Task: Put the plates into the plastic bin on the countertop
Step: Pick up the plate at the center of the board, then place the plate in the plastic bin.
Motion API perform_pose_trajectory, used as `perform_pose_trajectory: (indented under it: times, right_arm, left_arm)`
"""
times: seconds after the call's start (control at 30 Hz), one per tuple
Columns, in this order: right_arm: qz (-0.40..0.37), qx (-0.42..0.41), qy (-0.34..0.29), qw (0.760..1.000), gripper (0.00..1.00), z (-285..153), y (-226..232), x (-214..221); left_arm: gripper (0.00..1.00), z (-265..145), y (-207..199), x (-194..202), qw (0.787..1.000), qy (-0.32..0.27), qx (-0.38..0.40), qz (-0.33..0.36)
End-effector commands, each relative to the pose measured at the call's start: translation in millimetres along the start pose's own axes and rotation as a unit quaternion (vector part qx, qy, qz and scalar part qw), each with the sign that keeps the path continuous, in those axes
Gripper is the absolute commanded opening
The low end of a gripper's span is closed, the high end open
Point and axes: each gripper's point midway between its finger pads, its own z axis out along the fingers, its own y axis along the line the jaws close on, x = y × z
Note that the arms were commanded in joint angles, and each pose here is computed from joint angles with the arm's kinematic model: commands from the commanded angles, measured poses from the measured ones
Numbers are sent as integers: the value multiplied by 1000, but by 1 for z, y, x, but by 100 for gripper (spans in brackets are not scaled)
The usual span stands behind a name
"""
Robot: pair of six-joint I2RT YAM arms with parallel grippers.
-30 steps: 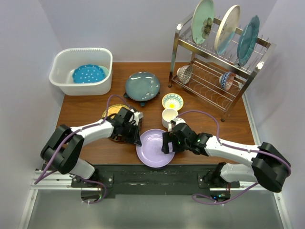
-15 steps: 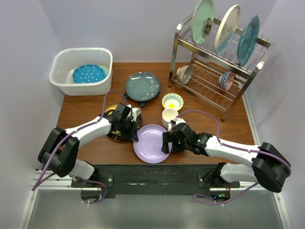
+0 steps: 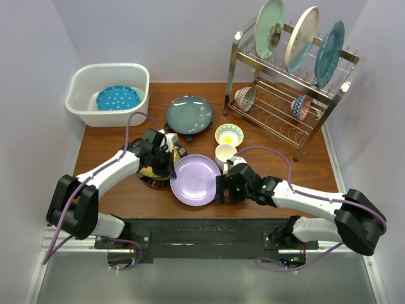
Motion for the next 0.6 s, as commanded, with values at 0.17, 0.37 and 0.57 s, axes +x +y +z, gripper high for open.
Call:
perform_pose_trajectory:
  times: [0.17,0.37,0.57]
  right_arm:
    - [-2,-11,-13,1000,99,-1,7,-8]
    - [-4,-10,-10,1000,99,0,6,-6]
    - [-2,-9,-8,1000,99,0,5,-5]
  left_arm:
    - [0,-26,8,-32,999,-52,-5,11]
    - [0,-30,17,-39,998,-62,-15,6]
    - [0,-38,24,-50,997,-78,-23,1]
